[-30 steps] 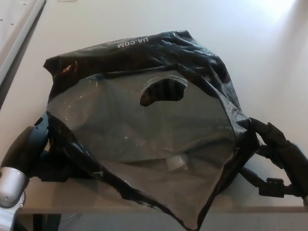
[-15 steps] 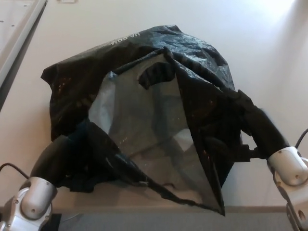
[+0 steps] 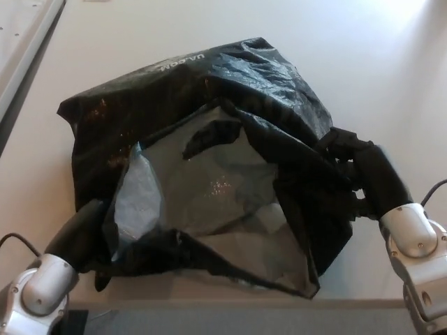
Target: A plastic bag is kept infront of the robot in the middle of the desk and the robot uses both its hands to grab it from the top and lifts it up and then releases it.
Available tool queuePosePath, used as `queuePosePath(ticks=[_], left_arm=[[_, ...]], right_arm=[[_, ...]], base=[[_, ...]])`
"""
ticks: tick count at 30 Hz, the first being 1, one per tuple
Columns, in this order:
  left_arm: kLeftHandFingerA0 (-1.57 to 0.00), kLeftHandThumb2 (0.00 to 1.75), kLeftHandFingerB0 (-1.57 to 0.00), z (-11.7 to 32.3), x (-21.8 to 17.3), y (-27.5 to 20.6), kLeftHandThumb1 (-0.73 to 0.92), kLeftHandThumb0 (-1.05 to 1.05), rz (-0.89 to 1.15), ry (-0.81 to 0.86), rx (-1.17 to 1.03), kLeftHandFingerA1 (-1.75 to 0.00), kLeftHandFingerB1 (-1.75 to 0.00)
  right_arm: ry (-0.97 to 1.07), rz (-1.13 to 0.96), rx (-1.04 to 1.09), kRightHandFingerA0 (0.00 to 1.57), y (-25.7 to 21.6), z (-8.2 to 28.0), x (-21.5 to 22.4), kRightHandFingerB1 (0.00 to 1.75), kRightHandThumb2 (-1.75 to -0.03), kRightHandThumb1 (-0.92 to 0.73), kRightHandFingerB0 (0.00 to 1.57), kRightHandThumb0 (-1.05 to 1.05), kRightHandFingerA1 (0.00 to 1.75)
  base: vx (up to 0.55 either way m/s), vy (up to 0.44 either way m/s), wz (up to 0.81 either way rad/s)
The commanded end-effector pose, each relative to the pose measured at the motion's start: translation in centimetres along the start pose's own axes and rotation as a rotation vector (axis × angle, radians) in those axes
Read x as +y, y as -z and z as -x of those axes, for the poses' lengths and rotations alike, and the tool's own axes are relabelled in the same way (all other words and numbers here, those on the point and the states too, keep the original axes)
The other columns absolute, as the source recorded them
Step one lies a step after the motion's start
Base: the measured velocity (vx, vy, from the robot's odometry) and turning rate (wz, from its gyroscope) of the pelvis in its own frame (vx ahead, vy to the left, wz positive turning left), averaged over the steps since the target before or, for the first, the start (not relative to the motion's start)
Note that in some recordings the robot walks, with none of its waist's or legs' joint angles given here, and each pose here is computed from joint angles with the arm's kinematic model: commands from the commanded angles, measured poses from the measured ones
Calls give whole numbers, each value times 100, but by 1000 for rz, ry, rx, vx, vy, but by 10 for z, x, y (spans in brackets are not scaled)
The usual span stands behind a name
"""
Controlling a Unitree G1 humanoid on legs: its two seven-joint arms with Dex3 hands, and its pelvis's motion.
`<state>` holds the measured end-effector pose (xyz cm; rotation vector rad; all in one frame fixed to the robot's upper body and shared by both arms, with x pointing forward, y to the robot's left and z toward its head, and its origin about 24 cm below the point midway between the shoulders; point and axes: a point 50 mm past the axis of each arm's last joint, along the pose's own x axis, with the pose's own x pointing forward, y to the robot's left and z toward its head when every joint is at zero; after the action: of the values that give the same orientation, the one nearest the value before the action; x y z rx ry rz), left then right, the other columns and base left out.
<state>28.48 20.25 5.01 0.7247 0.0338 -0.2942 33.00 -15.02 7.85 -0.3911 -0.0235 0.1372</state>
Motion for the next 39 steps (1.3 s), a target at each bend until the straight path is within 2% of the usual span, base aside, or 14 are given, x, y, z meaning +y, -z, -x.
queuePosePath(ticks=[1,11,14,15,17,20,21,23,28,29,30,32,34,39], left_arm=[[-87,65,-68,2,25,-1,77,-41,35,-21,14,-175,-168],[-85,63,-69,-1,92,-50,74,-37,-25,-175,-124,-175,-154],[-89,62,-70,1,116,-83,77,-31,-101,-266,-275,-175,-152],[-87,66,-85,3,125,-96,71,-34,-83,-300,-300,-158,-76],[-94,61,-89,4,134,-109,74,-35,-79,-333,-341,-143,-67],[-96,64,-94,8,149,-135,73,-33,-132,-396,-455,-142,-83],[-99,66,-80,10,155,-148,72,-37,-77,-403,-492,-145,-144],[-86,62,-65,14,163,-171,75,-39,-73,-434,-537,-175,-169],[-88,62,-70,23,173,-207,75,-40,-127,-492,-661,-175,-161],[-88,68,-71,29,178,-226,76,-43,-145,-526,-713,-175,-159],[-88,63,-67,31,180,-234,76,-42,-152,-543,-734,-175,-162],[-89,63,-69,36,185,-248,75,-40,-168,-587,-780,-175,-165],[-89,62,-66,38,188,-257,76,-40,-157,-592,-810,-175,-171],[-92,62,-66,51,204,-299,75,-41,-144,-685,-964,-175,-175]], right_arm=[[42,-85,26,109,-1,-3,-12,132,-82,-55,89,-40,144],[114,-274,14,114,-26,-8,-44,102,-84,-51,70,-40,143],[119,-326,-89,118,-64,-15,-61,126,-83,-52,86,-38,147],[129,-331,-138,117,-78,-17,-65,125,-83,-53,85,-37,146],[142,-349,-181,115,-96,-18,-70,126,-83,-52,85,-41,145],[141,-385,-285,113,-129,-19,-77,126,-83,-50,85,-45,144],[124,-326,-373,117,-148,-16,-80,131,-85,-52,93,-45,145],[118,-330,-470,85,-181,-10,-84,166,-60,-68,67,-41,175],[98,-366,-602,87,-232,5,-89,160,-61,-67,71,-43,175],[87,-411,-666,117,-258,13,-94,119,-86,-47,85,-50,141],[78,-416,-700,80,-269,17,-96,150,-62,-66,69,-45,174],[79,-417,-744,114,-287,24,-101,118,-87,-49,83,-51,141],[86,-399,-782,78,-297,28,-105,153,-62,-68,66,-45,174],[101,-447,-932,118,-344,51,-121,119,-87,-48,83,-47,142]], base=[[0,0,0],[0,0,0],[0,0,0],[0,0,0],[0,0,0],[0,0,0],[0,0,0],[0,0,0],[0,0,0],[0,0,0],[0,0,0],[0,0,0],[0,0,0],[0,0,0]])
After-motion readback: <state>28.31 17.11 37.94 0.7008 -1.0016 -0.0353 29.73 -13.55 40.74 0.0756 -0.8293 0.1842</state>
